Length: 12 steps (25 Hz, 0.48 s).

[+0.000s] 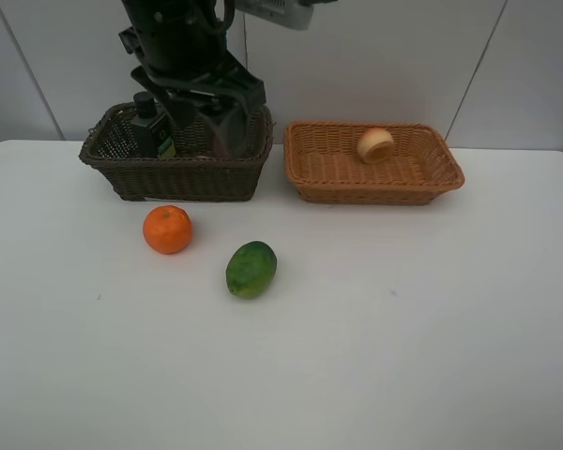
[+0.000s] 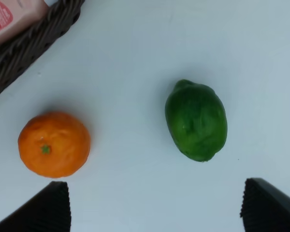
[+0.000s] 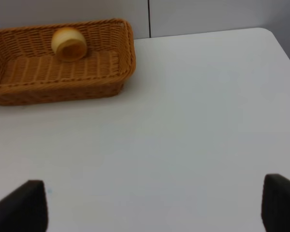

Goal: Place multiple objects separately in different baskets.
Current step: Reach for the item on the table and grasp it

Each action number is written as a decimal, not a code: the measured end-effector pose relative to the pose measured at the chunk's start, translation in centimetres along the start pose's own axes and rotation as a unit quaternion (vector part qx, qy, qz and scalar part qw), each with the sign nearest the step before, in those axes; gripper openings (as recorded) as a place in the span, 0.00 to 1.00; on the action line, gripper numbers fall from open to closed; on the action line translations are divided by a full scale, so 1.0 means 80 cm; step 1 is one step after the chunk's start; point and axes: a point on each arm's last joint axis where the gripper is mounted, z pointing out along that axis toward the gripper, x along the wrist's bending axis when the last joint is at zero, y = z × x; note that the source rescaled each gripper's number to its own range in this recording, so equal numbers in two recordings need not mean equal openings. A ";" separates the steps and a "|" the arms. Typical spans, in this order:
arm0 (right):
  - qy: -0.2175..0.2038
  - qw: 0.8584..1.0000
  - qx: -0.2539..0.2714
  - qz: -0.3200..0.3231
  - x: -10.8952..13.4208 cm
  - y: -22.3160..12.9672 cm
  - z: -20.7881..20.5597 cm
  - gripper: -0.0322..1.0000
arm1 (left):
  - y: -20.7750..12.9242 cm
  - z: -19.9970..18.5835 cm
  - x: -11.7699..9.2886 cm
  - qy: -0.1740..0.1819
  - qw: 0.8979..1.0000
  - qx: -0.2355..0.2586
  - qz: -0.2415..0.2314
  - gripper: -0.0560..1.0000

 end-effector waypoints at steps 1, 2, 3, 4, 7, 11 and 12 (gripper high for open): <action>0.000 1.000 0.000 0.000 0.000 0.000 0.000 0.95 | -0.002 0.001 -0.001 0.000 1.000 0.002 0.001 0.93; 0.000 1.000 0.000 0.000 0.000 0.000 0.000 0.95 | -0.004 0.003 -0.002 -0.001 1.000 0.004 0.002 0.93; 0.000 1.000 0.000 0.000 0.000 0.000 0.000 0.95 | -0.006 0.005 -0.002 -0.001 1.000 0.006 0.002 0.93; 0.000 1.000 0.000 0.000 0.000 0.000 0.000 0.95 | -0.008 0.010 -0.003 0.001 1.000 0.010 0.002 0.93; 0.000 1.000 0.000 0.000 0.000 0.000 0.000 0.95 | -0.013 0.023 -0.009 0.003 1.000 0.019 0.005 0.93; 0.000 1.000 0.000 0.000 0.000 0.000 0.000 0.95 | -0.021 0.038 -0.014 -0.001 0.999 0.034 0.003 0.93; 0.000 1.000 0.000 0.000 0.000 0.000 0.000 0.95 | -0.024 0.043 -0.015 -0.003 0.999 0.038 0.001 0.93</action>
